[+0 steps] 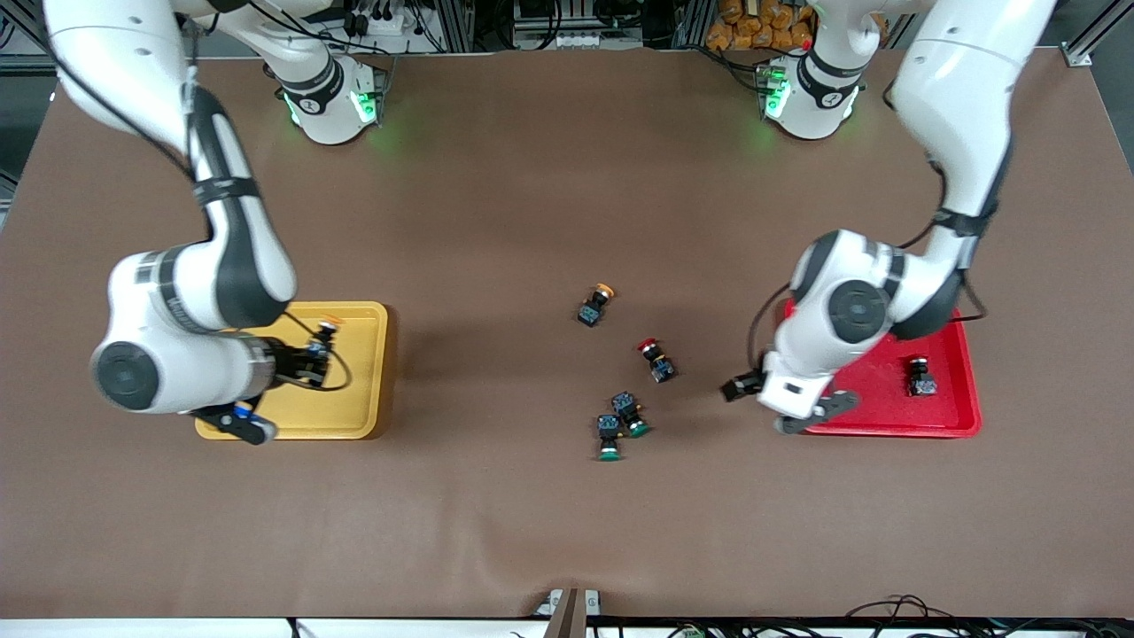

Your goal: Place red and yellow buttons in trays

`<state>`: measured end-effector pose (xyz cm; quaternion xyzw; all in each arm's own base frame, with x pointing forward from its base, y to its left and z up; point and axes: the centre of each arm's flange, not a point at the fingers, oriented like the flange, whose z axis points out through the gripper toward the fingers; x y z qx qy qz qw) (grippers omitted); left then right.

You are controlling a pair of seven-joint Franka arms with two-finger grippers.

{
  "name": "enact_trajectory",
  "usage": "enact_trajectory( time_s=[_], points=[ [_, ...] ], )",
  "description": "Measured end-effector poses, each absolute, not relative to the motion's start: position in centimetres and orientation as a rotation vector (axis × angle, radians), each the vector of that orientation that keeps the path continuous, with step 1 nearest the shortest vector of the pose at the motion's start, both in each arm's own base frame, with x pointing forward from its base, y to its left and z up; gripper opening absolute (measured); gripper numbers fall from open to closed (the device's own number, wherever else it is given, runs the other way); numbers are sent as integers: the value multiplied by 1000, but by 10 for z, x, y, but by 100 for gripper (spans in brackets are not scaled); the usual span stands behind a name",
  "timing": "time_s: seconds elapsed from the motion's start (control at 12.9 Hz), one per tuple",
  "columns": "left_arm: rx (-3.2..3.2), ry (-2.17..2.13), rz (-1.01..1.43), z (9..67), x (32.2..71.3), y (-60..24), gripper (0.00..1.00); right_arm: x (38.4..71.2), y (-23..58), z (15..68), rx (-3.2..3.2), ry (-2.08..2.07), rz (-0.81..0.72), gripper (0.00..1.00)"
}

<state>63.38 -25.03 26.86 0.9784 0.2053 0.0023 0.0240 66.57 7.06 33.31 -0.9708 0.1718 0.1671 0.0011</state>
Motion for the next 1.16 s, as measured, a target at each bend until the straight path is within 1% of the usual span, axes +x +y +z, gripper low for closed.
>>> enact_trajectory(
  time_s=[0.16,0.39,0.78,0.93,1.01,1.09,1.16],
  points=[
    [3005,723,-27,251,627,-285,100,663,40,322,-3052,440,527,33],
    [2994,762,-69,225,617,-319,100,655,10,288,-3088,287,467,33],
    [2987,772,-91,203,604,-345,100,630,-39,228,-3115,200,332,33],
    [2992,769,-101,195,600,-352,100,618,-48,210,-3126,194,307,33],
    [2993,772,-105,192,598,-353,96,615,-50,206,-3127,194,309,33],
    [2991,777,-105,190,598,-354,96,613,-52,204,-3127,195,312,38],
    [2988,781,-103,189,598,-354,89,613,-52,204,-3128,195,311,48]
  ],
)
